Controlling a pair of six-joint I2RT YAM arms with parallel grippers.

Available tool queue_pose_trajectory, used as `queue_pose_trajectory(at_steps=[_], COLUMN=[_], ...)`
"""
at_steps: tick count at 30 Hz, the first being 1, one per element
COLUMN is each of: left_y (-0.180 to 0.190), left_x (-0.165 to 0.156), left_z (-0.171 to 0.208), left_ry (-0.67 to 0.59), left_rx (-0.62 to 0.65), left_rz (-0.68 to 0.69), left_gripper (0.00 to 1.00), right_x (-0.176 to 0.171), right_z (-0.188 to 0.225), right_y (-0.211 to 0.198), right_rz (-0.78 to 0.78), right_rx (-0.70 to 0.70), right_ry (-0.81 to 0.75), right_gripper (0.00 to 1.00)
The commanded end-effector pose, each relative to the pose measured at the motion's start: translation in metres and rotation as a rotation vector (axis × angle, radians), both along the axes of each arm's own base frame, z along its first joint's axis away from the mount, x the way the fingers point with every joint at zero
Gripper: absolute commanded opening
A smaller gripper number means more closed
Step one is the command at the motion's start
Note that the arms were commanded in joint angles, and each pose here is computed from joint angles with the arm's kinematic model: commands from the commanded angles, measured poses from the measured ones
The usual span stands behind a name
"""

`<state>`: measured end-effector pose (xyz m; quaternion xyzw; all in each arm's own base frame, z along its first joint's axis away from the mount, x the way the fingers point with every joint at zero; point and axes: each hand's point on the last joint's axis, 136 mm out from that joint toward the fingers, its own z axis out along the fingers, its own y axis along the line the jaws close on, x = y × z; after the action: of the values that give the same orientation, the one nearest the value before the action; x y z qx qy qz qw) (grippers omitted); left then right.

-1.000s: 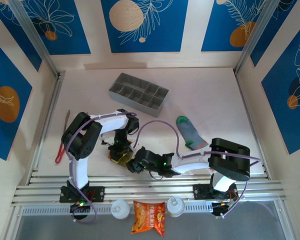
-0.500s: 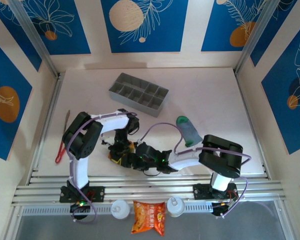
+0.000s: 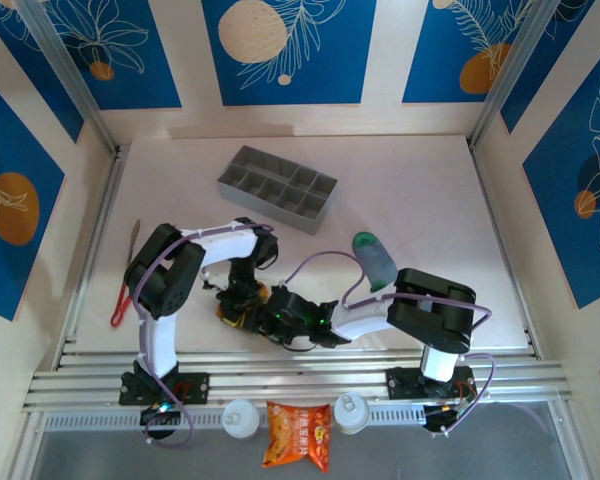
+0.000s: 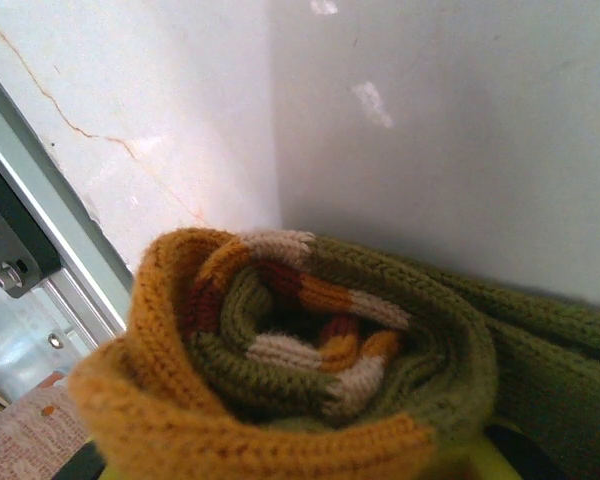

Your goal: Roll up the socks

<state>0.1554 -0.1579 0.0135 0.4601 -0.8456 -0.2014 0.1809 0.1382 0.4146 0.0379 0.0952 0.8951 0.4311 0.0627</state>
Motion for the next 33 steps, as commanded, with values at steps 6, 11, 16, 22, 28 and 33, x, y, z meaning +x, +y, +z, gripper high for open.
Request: queue_pose_trajectory(at_steps=[6,11,16,22,28,33], left_y=[-0.059,-0.058,-0.056,-0.059,-0.06,-0.06], left_x=[0.062,0.06,0.057,0.059,0.058,0.057], left_z=[-0.084,-0.082,-0.084,-0.081,-0.078,-0.075], left_ry=[-0.233,-0.192,-0.192,-0.201,-0.199,-0.205], left_rx=[-0.333,-0.368,-0.372,-0.388,-0.399,-0.402], left_rz=[0.017,-0.023,-0.015,-0.029,-0.032,-0.034], left_gripper=[0.0,0.0,0.0,0.0,0.0,0.0], right_x=[0.017,0.021,0.028,0.031,0.035,0.027], right_z=[-0.012,-0.018,-0.023,-0.033,-0.047,-0.067], right_y=[-0.008,-0.015,-0.016,-0.024,-0.035,-0.056], right_rz=[-0.087,-0.092,-0.107,-0.139,-0.226,-0.333], right_rx=[-0.015,-0.014,-0.002,-0.026,-0.064,-0.157], right_ry=[0.02,0.038,0.055,0.086,0.159,0.28], right_gripper=[0.41,0.41,0.39,0.32,0.21,0.06])
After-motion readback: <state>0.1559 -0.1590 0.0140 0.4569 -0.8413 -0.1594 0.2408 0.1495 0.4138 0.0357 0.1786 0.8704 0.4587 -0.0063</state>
